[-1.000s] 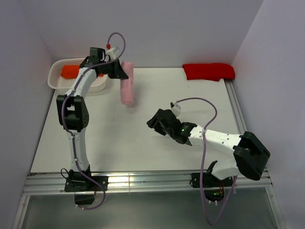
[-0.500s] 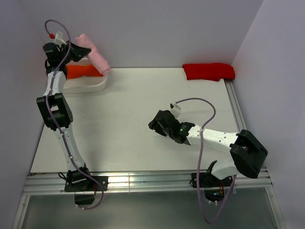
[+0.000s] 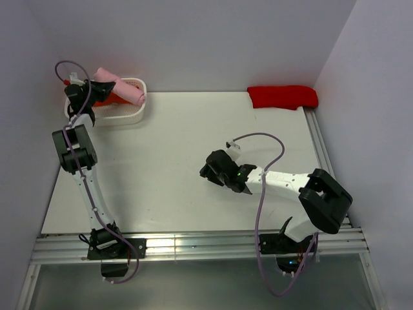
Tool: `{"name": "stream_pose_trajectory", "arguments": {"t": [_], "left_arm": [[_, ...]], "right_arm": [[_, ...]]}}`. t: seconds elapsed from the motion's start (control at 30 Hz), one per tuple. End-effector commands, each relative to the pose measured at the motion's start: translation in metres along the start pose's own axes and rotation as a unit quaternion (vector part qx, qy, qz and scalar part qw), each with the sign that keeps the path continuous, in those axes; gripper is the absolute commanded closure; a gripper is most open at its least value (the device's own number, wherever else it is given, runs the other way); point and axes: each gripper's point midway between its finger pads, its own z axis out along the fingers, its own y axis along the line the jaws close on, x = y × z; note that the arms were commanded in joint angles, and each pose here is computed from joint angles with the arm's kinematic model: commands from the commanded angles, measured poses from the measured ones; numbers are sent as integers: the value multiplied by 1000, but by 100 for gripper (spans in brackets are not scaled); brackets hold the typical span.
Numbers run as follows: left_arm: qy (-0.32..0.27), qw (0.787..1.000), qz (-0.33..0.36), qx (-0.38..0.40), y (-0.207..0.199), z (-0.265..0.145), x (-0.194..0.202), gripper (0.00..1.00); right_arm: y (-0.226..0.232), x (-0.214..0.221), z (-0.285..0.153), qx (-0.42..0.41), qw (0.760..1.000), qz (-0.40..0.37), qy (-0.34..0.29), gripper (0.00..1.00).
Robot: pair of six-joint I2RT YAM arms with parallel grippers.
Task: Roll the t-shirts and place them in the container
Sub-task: Place the rolled tshirt into the container
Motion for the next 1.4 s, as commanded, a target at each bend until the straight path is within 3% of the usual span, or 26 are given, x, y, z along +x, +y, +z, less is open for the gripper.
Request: {"name": "stream_pose_trajectory", "arguments": {"t": [0.0,0.43,0.73,1.07,1.37], "left_arm": [[-58,998,18,-1,-22,-5,-21,100],[-87,983,18,-159,26,-31,-23,100],[-110,959,-1,-262,51,-41,-34,100],[-123,933,-45,-336,76,-45,-33,100],[-116,922,-72,-361,94,-46,-22,100]], "right_arm": [[12,-8,3,-14,1000,8,-11,42],[12,0,8,-17,1000,5,3,42],[10,5,10,-15,1000,1,14,42],[10,9,13,-13,1000,-1,25,42],[10,11,15,-16,999,-4,36,42]]}}
